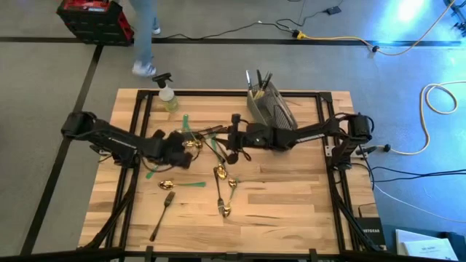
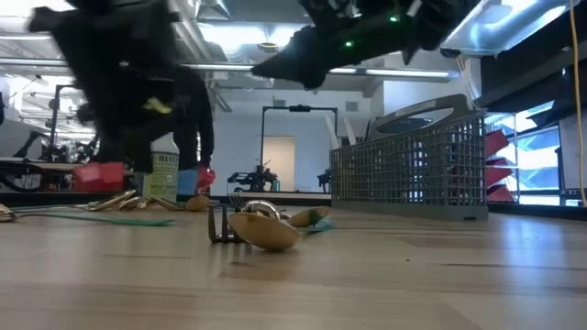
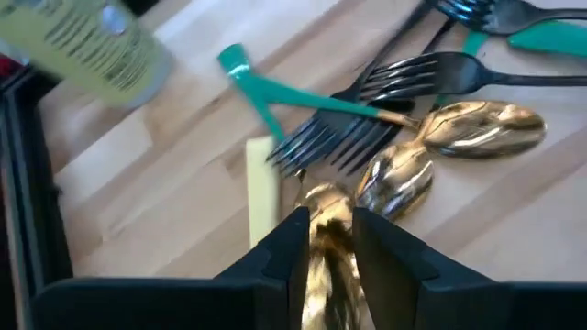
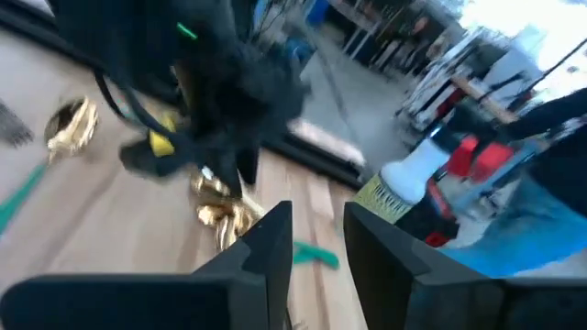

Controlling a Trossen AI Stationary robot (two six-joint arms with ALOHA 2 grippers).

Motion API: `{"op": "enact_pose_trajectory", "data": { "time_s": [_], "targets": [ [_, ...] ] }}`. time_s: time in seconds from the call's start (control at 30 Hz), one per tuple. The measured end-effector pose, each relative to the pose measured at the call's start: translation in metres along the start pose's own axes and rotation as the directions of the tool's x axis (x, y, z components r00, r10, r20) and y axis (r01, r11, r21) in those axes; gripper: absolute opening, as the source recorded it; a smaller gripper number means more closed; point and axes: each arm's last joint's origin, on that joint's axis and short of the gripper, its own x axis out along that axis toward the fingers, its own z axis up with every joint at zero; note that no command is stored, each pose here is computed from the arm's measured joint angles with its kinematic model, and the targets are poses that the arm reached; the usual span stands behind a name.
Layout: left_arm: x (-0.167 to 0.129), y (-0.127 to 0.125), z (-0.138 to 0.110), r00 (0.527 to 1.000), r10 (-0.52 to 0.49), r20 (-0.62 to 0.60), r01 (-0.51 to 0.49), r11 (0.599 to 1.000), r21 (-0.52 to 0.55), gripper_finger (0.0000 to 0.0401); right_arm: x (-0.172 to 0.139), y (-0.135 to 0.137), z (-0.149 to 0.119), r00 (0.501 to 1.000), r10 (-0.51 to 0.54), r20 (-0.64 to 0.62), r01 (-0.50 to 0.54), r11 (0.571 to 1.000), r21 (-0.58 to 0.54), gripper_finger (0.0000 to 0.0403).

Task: Sort silverware
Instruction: Put the yellow table knife into the silverware basket

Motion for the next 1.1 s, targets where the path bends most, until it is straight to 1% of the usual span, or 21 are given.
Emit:
{"op": "enact_pose_trajectory", "data": {
  "time_s": [0.1, 0.23, 0.3, 0.37, 0.5, 0.57, 0.67, 0.73, 0.83, 0.9, 0.93, 1.1],
  "targets": [
    [-0.005, -0.001, -0.015, 0.998, -0.026, 0.055, 0.03, 0.997, -0.076, 0.0072, 0.013, -0.022, -0.001, 1.0, 0.027, 0.003, -0.027, 1.0, 0.013, 0.0085],
    [-0.019, -0.01, -0.026, 0.976, -0.115, 0.184, 0.142, 0.98, -0.137, 0.0072, 0.045, -0.051, -0.007, 0.997, 0.074, 0.03, -0.075, 0.997, 0.033, 0.0085],
    [-0.027, -0.012, -0.031, 0.955, -0.138, 0.262, 0.186, 0.968, -0.168, 0.0072, 0.064, -0.06, -0.01, 0.994, 0.111, -0.002, -0.111, 0.993, 0.044, 0.0085],
    [-0.036, -0.015, -0.035, 0.924, -0.166, 0.345, 0.241, 0.952, -0.189, 0.0072, 0.083, -0.066, -0.01, 0.988, 0.154, -0.027, -0.152, 0.987, 0.057, 0.0085],
    [-0.053, -0.02, -0.048, 0.868, -0.251, 0.428, 0.345, 0.925, -0.157, 0.0072, 0.118, -0.066, -0.008, 0.965, 0.247, -0.086, -0.241, 0.968, 0.076, 0.0085],
    [-0.064, -0.024, -0.055, 0.832, -0.321, 0.452, 0.401, 0.912, -0.091, 0.0072, 0.133, -0.068, -0.006, 0.959, 0.269, -0.085, -0.264, 0.962, 0.062, 0.0085],
    [-0.083, -0.031, -0.067, 0.769, -0.442, 0.462, 0.46, 0.884, 0.082, 0.0072, 0.154, -0.07, -0.004, 0.955, 0.281, -0.089, -0.277, 0.959, 0.06, 0.0085],
    [-0.097, -0.034, -0.076, 0.719, -0.52, 0.461, 0.496, 0.849, 0.184, 0.0072, 0.166, -0.069, -0.007, 0.95, 0.292, -0.108, -0.285, 0.956, 0.075, 0.0085],
    [-0.112, -0.035, -0.087, 0.664, -0.605, 0.438, 0.501, 0.796, 0.34, 0.0072, 0.18, -0.068, -0.01, 0.951, 0.288, -0.115, -0.278, 0.956, 0.096, 0.0085],
    [-0.115, -0.032, -0.093, 0.655, -0.634, 0.412, 0.485, 0.77, 0.415, 0.0072, 0.189, -0.066, -0.015, 0.955, 0.276, -0.113, -0.265, 0.959, 0.1, 0.0085],
    [-0.115, -0.03, -0.096, 0.654, -0.64, 0.404, 0.48, 0.763, 0.432, 0.0072, 0.192, -0.064, -0.019, 0.957, 0.267, -0.118, -0.255, 0.961, 0.105, 0.0085],
    [-0.112, -0.027, -0.108, 0.677, -0.651, 0.343, 0.477, 0.743, 0.469, 0.0072, 0.206, -0.054, -0.041, 0.964, 0.197, -0.178, -0.174, 0.975, 0.135, 0.0085]
  ]
}}
